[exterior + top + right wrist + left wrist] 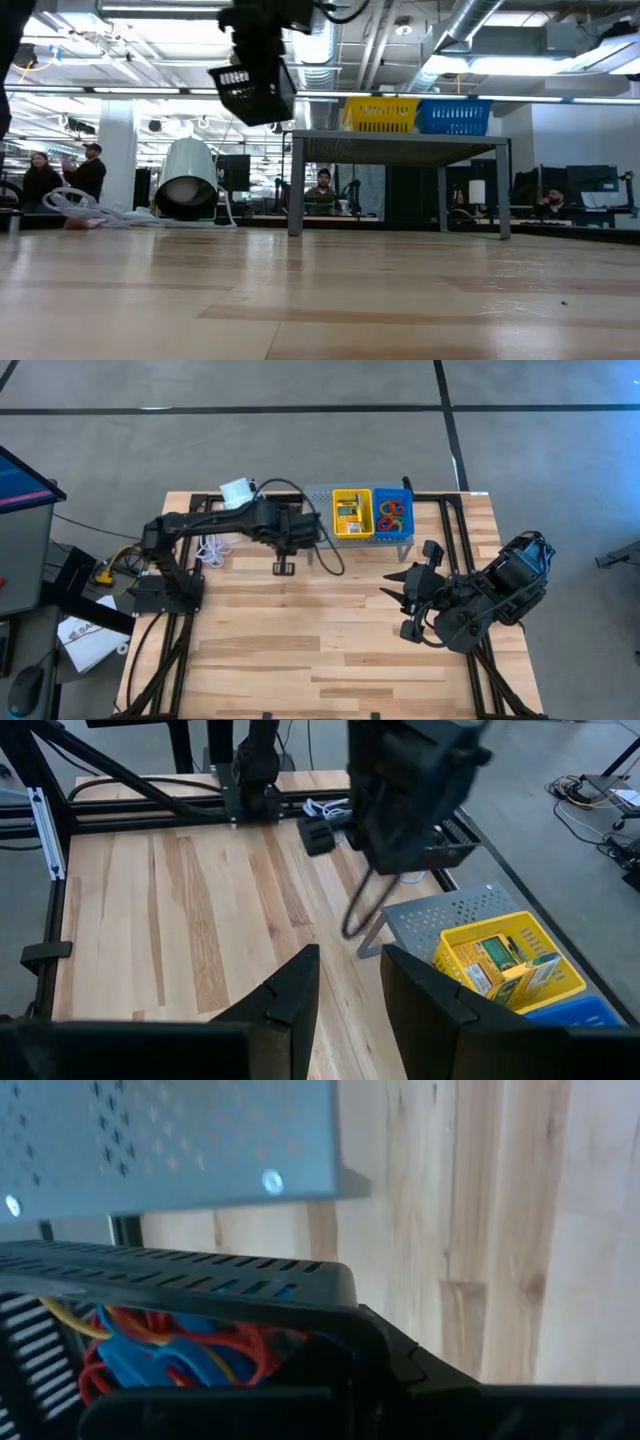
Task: Pick & Place Office Desk Supplies
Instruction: Put the black bin on the shelf
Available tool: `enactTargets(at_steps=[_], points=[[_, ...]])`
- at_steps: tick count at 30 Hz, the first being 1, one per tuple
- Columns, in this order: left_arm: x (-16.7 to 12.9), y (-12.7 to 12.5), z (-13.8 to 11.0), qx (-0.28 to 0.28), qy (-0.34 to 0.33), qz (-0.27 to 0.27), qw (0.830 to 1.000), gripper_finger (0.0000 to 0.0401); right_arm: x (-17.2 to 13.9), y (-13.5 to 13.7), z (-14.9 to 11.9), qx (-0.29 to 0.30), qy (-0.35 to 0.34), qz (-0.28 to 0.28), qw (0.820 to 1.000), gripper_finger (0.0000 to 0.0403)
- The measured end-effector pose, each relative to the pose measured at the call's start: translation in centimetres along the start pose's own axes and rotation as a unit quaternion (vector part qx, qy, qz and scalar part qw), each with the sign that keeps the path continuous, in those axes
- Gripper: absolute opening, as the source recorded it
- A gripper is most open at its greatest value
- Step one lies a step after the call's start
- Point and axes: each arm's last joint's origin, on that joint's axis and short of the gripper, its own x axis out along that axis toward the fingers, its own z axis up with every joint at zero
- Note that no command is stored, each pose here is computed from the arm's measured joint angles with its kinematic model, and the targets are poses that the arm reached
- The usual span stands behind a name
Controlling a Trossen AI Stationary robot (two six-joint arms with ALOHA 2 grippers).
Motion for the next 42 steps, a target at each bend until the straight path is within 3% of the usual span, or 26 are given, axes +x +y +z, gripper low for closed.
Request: enactTargets(at_steps=[15, 42], points=[[1.6, 1.9, 4.4, 0.007, -0.025, -0.025, 0.999, 0.0002, 0.0, 0.0, 0.0, 0.000, -0.001, -0.002, 1.000, 0.0107], [2.9, 2.4, 6.0, -0.011, -0.070, -0.034, 0.997, 0.0002, 0.0, 0.0, 0.0, 0.018, -0.001, -0.002, 1.000, 0.0107]])
